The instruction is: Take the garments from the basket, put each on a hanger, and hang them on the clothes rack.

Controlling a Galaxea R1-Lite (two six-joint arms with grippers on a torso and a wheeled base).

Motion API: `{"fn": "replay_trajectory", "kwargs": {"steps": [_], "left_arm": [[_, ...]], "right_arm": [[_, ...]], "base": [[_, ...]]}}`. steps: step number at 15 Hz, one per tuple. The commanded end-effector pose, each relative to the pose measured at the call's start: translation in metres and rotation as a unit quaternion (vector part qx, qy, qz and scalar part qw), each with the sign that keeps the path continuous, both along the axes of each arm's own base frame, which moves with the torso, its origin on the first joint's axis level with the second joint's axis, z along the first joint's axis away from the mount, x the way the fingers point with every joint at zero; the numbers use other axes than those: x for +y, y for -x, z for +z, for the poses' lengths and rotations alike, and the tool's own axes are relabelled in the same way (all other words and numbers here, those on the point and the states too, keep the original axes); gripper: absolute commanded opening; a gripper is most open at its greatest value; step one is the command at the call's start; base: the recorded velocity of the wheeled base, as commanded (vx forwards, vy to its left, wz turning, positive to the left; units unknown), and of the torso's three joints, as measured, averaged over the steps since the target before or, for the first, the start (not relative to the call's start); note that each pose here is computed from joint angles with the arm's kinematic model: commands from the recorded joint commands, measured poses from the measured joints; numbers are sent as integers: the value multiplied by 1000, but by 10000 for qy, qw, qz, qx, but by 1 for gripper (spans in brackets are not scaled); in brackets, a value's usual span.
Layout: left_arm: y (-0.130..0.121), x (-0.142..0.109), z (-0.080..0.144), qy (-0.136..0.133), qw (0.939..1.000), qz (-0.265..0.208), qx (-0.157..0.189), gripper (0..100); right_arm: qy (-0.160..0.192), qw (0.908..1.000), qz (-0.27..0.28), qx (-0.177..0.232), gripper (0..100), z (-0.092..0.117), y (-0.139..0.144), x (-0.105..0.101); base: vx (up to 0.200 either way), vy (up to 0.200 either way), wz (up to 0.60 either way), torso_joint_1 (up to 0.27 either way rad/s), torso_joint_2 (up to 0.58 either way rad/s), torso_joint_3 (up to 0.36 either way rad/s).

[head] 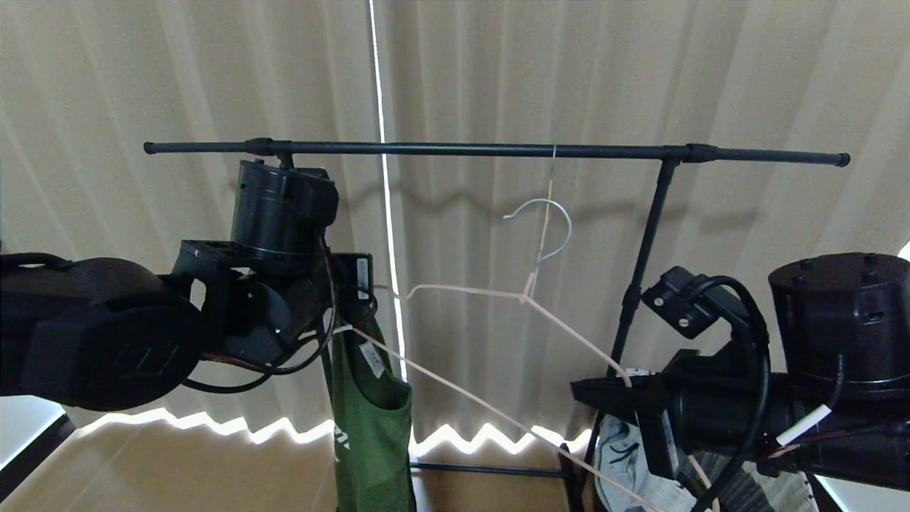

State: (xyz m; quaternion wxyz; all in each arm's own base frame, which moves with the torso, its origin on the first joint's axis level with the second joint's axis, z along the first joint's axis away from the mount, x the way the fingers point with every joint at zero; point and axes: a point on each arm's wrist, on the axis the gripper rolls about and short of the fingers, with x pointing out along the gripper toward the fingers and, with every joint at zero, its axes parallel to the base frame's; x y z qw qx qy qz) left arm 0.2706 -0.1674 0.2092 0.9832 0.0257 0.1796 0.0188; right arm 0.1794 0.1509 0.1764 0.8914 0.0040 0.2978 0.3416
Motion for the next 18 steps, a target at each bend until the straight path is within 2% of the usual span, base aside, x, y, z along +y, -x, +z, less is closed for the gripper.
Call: {"fn": "replay_trajectory", "kwargs": {"steps": [1, 4, 8, 11, 14, 18], "left_arm": [[-1, -1, 8, 53, 10000, 6, -75, 0], [-3, 2, 12, -47, 10000, 56, 57, 0], [0, 6, 10, -360, 9989, 247, 174, 0], [9, 7, 17, -438, 9985, 177, 290, 0], [13, 9, 22, -405, 9986, 174, 281, 0], [15, 4, 25, -16, 9994, 245, 237, 0]], "right_arm": [[122, 9998, 77, 142, 0, -8, -4, 9], [316, 9989, -337, 126, 0, -13, -11, 13], [187, 9972, -679, 245, 0, -13, -16, 15], [67, 9952, -947, 250, 0, -10, -27, 24], [-52, 9950, -968, 233, 0, -7, -32, 30], [-60, 9947, -996, 252, 0, -9, -32, 38]], "base": [[0, 0, 0, 0, 0, 0], [0, 0, 0, 0, 0, 0], [0, 0, 0, 0, 0, 0], [0, 0, 0, 0, 0, 0], [0, 0, 0, 0, 0, 0], [0, 0, 0, 0, 0, 0]]}}
